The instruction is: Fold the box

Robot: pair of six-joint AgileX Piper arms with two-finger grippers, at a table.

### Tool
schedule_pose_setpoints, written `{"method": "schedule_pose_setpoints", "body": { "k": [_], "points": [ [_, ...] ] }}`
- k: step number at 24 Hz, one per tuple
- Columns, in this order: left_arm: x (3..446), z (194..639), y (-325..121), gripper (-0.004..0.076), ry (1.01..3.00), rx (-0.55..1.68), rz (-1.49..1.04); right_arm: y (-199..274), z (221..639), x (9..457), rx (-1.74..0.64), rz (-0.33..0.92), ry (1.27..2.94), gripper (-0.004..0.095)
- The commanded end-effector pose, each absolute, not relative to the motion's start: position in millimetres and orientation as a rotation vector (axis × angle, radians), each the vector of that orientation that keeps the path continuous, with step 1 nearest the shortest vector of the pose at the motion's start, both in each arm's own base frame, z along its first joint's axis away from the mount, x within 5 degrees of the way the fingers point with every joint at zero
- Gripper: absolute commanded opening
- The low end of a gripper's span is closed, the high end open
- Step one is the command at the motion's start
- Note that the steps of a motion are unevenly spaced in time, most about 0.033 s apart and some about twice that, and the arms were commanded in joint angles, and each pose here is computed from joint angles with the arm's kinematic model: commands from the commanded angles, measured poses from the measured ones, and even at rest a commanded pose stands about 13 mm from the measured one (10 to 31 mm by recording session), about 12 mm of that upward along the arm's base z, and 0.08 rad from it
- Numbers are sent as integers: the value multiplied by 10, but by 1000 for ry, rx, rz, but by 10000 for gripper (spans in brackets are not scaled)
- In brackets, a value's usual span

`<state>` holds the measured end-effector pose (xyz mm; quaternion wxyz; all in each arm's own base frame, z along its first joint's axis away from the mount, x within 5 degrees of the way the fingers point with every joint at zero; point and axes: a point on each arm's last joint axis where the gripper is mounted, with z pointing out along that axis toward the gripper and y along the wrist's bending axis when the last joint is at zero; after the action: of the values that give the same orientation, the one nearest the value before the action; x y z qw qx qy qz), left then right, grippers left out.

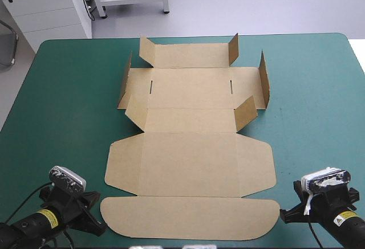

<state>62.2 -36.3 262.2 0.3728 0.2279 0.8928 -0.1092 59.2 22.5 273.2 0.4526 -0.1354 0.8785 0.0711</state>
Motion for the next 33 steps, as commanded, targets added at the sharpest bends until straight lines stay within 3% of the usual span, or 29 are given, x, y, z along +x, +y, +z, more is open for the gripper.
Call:
{"method": "schedule_pose_setpoints", "body": {
  "k": [1,9,11,13,14,15,16,18,33],
  "points": [
    [655,2757,-393,-8,2220,558,-317,230,2846,626,-312,182,2099,-15],
    [662,2755,-396,-8,2210,557,-317,235,2848,626,-320,185,2096,-14],
    [662,2755,-396,-8,2209,560,-316,236,2848,625,-324,185,2095,30],
    [662,2755,-396,-8,2209,560,-316,238,2848,624,-324,188,2096,178],
    [662,2755,-396,-8,2209,560,-316,242,2849,624,-324,194,2095,363],
    [662,2755,-396,-8,2209,560,-316,243,2849,624,-323,197,2095,451],
    [662,2755,-396,-8,2209,560,-316,244,2849,623,-315,203,2096,667],
    [662,2755,-396,-8,2209,560,-316,244,2849,623,-298,213,2099,839],
    [661,2754,-396,-8,2211,560,-316,271,3248,633,-122,355,2156,837]
  ]
}}
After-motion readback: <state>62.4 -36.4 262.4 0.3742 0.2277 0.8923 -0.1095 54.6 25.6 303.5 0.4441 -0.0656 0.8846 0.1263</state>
